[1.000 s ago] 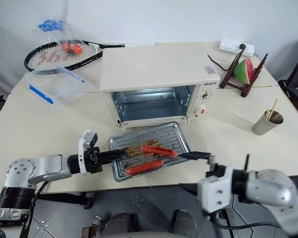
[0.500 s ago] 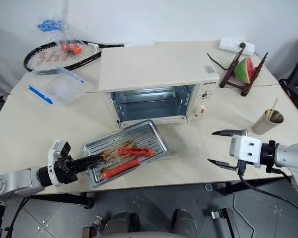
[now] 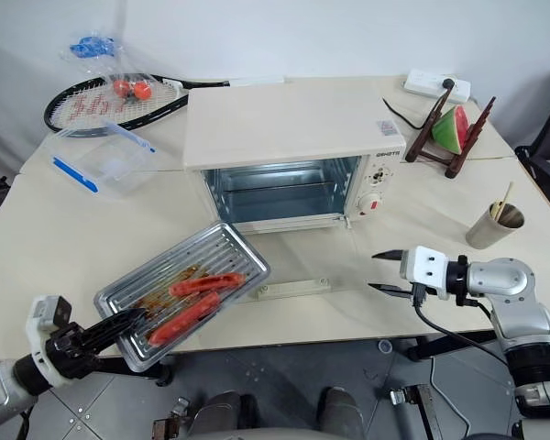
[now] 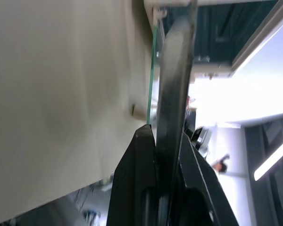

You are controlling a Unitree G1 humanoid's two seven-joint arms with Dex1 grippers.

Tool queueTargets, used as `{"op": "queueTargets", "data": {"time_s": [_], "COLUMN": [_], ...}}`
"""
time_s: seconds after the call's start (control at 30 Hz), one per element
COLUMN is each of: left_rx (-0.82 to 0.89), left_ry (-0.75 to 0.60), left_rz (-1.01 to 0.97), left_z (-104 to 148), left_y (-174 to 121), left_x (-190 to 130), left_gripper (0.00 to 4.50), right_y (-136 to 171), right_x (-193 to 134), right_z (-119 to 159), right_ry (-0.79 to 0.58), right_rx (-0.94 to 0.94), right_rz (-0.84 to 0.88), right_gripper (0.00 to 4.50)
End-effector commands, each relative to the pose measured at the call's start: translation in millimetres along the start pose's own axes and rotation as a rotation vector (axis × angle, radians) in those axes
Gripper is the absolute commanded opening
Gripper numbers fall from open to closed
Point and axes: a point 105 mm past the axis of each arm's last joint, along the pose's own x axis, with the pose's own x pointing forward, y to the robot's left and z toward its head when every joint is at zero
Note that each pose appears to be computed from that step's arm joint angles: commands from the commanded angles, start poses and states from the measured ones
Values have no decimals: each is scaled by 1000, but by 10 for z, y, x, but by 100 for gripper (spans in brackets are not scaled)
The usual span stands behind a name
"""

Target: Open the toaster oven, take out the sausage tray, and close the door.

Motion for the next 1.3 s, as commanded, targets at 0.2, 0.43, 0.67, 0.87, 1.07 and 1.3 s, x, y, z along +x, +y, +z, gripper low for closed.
{"op": "queueTargets", "data": {"time_s": [0.2, 0.43, 0.67, 0.87, 1.07, 1.3], "left_rx": [60, 56, 26, 32, 35, 21], "left_ry": [-141, -206, -277, -365, -423, -426], "left_rz": [-17, 23, 59, 101, 133, 150], "left_z": [4, -155, -231, -161, -70, -30], "left_y": [-152, -154, -113, -84, -43, 4], "left_x": [-211, -316, -445, -594, -685, -729], "left_gripper": [0, 0, 0, 0, 0, 0], "right_y": [-80, -118, -76, -25, -19, -199], "right_x": [79, 205, 286, 382, 466, 369], "right_z": [-4, 7, 56, 129, 399, 729], "right_ry": [-18, -38, -71, -118, -255, -342], "right_rx": [-31, -40, -39, -20, 27, 44], "right_rz": [4, 15, 43, 58, 55, 5], "right_gripper": [5, 5, 5, 5, 5, 5]}}
